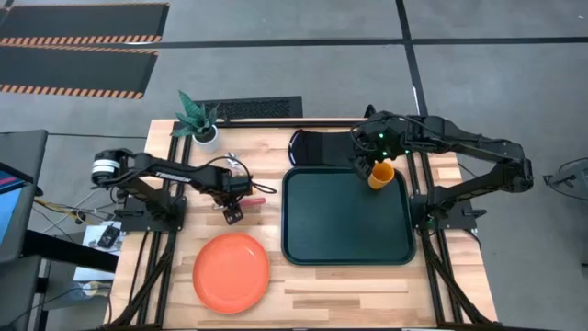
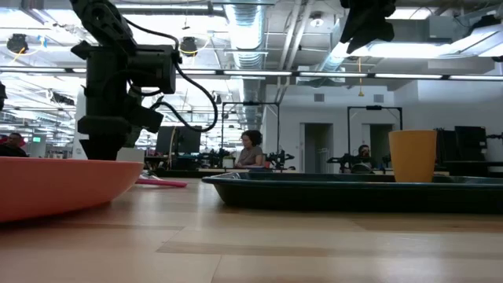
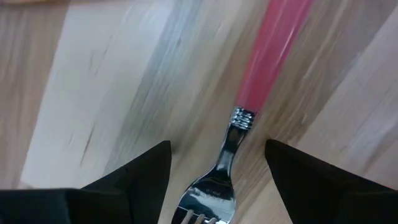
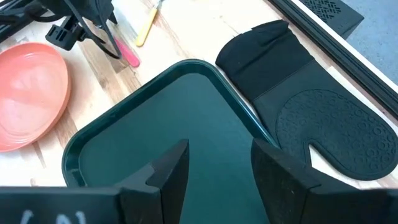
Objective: Pick and place plate/cup/fork/spoon on tray
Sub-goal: Put the pink fork in the middle left of the green serving tray
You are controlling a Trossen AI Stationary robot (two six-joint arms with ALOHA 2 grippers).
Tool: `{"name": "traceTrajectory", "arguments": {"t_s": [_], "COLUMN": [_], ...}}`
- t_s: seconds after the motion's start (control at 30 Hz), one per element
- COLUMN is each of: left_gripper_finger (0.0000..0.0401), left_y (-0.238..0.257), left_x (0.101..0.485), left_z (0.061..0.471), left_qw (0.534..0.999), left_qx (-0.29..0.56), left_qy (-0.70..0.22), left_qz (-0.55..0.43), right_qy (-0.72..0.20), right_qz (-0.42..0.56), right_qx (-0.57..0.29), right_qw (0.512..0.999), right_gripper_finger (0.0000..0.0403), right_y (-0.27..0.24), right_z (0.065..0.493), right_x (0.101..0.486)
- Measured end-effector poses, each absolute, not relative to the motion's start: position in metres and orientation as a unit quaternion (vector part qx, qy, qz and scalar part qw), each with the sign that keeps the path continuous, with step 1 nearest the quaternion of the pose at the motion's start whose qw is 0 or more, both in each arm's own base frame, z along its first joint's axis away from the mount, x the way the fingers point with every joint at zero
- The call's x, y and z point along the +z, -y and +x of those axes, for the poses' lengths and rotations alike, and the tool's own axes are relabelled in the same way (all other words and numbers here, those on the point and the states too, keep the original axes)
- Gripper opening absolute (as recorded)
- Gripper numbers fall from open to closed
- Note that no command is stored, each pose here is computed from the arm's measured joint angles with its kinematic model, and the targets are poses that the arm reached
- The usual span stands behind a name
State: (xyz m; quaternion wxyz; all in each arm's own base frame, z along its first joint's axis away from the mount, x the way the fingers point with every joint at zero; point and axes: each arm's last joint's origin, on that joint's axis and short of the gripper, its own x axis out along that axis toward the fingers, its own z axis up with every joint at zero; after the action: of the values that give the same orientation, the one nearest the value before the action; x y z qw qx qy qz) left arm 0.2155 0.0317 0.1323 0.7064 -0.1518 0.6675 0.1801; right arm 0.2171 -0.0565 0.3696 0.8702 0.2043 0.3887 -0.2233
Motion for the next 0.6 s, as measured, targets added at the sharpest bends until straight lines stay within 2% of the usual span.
{"name": "traceTrajectory", "arguments": {"t_s": [0.13, 0.47, 0.6], "left_gripper_finger": [0.0208, 0.0018, 0.0012], "left_y": [-0.031, -0.032, -0.031], "left_x": [0.130, 0.138, 0.143], "left_z": [0.216, 0.223, 0.228], "left_qw": [0.701, 0.699, 0.698], "left_qx": [0.172, 0.181, 0.182], "left_qy": [-0.674, -0.668, -0.662], "left_qz": [-0.159, -0.183, -0.204], "right_qy": [-0.389, -0.387, -0.387], "right_qz": [0.205, 0.205, 0.205], "right_qx": [-0.223, -0.222, -0.222], "right_qw": [0.870, 0.871, 0.871], "right_gripper_finger": [0.0196, 0.0187, 0.0183], "right_y": [0.056, 0.056, 0.056], "right_z": [0.217, 0.217, 0.218], "right_x": [0.370, 0.370, 0.370]}}
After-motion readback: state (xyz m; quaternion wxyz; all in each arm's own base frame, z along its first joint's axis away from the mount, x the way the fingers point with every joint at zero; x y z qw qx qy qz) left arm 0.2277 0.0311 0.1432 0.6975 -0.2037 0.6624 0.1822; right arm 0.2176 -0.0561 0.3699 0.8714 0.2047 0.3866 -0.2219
